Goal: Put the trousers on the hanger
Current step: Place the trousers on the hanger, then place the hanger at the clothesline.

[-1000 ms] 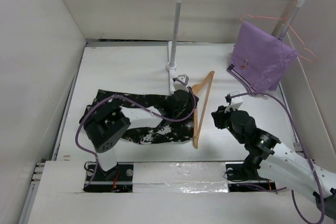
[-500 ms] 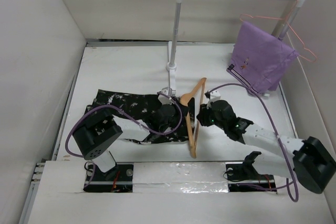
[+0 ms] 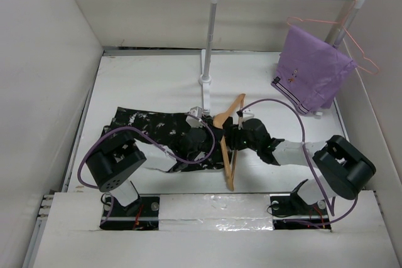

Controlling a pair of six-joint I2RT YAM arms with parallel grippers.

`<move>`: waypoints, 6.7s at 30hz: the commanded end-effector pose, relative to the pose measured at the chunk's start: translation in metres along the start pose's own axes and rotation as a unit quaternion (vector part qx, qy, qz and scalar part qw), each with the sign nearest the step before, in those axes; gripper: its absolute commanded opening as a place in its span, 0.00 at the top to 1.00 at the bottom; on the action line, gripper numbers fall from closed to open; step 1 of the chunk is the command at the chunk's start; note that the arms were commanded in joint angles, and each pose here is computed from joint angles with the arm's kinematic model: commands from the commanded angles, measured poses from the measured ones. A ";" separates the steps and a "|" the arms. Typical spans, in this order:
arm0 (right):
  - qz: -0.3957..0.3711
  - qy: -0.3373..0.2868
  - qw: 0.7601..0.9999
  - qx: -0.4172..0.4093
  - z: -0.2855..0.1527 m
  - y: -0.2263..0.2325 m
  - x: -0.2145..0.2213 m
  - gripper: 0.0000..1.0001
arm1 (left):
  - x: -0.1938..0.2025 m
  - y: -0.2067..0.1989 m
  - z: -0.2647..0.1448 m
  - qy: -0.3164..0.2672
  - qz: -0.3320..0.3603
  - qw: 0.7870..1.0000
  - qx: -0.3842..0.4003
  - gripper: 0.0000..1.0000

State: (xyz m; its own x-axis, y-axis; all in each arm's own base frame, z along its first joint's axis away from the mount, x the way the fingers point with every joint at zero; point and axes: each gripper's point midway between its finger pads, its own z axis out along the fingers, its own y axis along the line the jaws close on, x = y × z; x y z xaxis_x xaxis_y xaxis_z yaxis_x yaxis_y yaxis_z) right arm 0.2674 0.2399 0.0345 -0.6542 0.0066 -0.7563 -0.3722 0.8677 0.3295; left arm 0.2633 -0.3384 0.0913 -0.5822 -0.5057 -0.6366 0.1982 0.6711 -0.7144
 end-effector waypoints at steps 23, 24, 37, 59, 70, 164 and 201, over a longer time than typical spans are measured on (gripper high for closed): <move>0.029 -0.135 0.990 0.022 -0.064 -0.062 -0.090 1.00 | -0.041 0.068 -0.019 -0.041 0.124 0.986 -0.103 1.00; 0.033 -0.139 0.989 0.027 -0.067 -0.068 -0.091 1.00 | -0.041 0.073 -0.023 -0.040 0.133 0.984 -0.108 1.00; 0.073 -0.183 0.978 0.071 -0.096 -0.122 -0.112 1.00 | -0.061 0.085 -0.055 -0.054 0.146 0.978 -0.142 1.00; 0.073 -0.170 0.980 0.076 -0.100 -0.136 -0.099 0.32 | -0.064 0.001 -0.053 -0.058 0.104 0.991 -0.059 1.00; -0.018 -0.190 0.977 -0.097 -0.115 0.016 -0.124 0.75 | -0.100 -0.049 -0.082 -0.106 0.062 0.992 0.013 1.00; 0.168 -0.348 0.838 -0.385 -0.187 0.057 -0.433 1.00 | -0.191 0.016 -0.142 -0.254 0.158 0.951 -0.082 0.38; 0.191 -0.311 0.900 -0.238 -0.116 -0.080 -0.399 0.19 | -0.188 0.014 -0.141 -0.249 0.157 0.953 -0.076 0.37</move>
State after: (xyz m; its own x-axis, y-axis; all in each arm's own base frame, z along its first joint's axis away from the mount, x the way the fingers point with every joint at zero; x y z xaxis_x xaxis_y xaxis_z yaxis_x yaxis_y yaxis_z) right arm 0.4951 0.1156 0.3553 -0.4283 0.7006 -0.5707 -0.4679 0.3683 0.8034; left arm 0.2636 -0.1588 0.2338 -0.0893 -0.4115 -0.9070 0.1548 0.8939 -0.4207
